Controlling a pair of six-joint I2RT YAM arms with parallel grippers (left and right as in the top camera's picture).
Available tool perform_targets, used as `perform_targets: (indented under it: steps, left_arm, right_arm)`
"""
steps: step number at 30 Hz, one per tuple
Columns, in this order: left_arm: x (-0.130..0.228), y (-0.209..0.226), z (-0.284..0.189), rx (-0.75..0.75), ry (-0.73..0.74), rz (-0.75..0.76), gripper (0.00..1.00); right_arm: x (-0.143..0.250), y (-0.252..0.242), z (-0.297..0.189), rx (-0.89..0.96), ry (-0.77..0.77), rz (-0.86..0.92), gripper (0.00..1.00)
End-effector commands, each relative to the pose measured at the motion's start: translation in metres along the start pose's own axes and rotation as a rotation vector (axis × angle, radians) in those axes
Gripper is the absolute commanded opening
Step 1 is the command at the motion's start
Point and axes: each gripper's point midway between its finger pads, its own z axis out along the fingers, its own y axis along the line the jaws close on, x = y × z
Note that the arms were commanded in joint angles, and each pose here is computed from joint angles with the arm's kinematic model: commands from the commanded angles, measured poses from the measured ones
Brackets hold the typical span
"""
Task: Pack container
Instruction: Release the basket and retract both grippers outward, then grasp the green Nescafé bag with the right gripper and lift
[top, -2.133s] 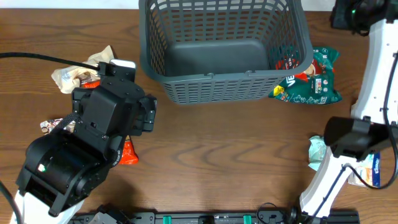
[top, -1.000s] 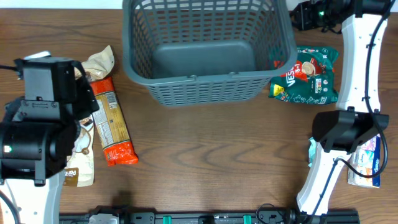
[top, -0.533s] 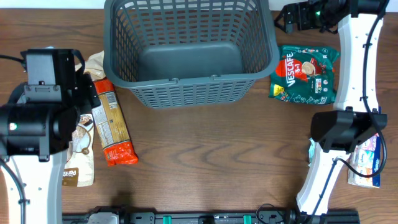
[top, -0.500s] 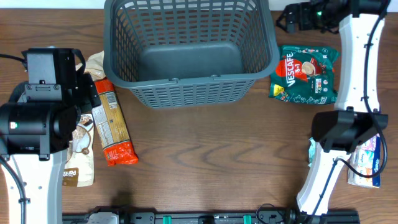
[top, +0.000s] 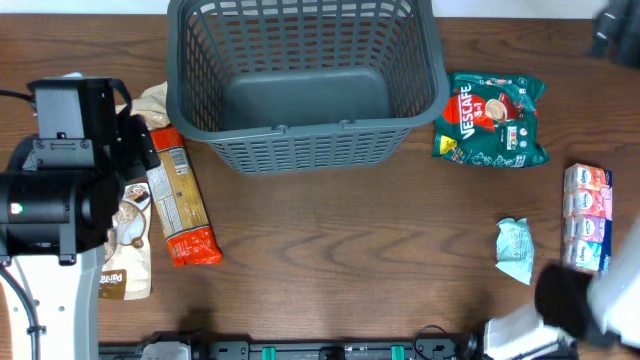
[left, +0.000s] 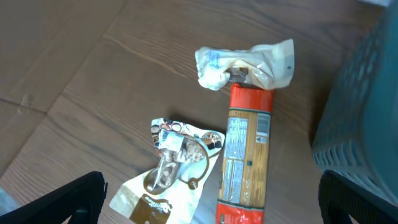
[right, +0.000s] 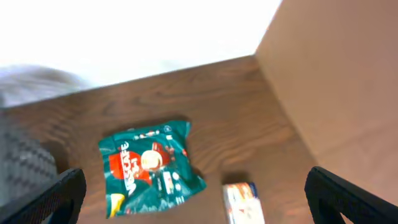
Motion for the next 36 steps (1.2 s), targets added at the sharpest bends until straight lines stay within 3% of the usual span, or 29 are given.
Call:
perform_targets:
  steps: [1,5,9,20,27,36]
  left_arm:
    - [-0.003,0.003,0.004,0.023,0.017,-0.078,0.99]
    - [-0.003,0.022,0.019,-0.004,0.062,-0.150,0.99]
    - [-0.004,0.041,0.035,-0.019,0.101,-0.207,0.99]
    - [-0.008,0.045,0.051,-0.001,0.123,-0.183,0.99]
    - [-0.005,0.045,0.050,-0.003,0.133,-0.177,0.99]
    - [-0.005,0.045,0.050,-0.003,0.133,-0.177,0.99]
  right_arm:
    - [0.015,-0.012,-0.024,0.039,0.022,0.044,0.99]
    - [0.036,-0.018,-0.026,0.055,0.110,0.036,0.99]
    - [0.047,-0.024,0.003,0.045,0.201,0.034,0.99]
    - [0.105,0.006,0.150,-0.255,0.545,-0.017,0.99]
    - [0.161,0.015,0.237,-0.289,0.733,-0.014,0.99]
    - [0.227,0.032,0.307,-0.396,0.873,-0.060,0.99]
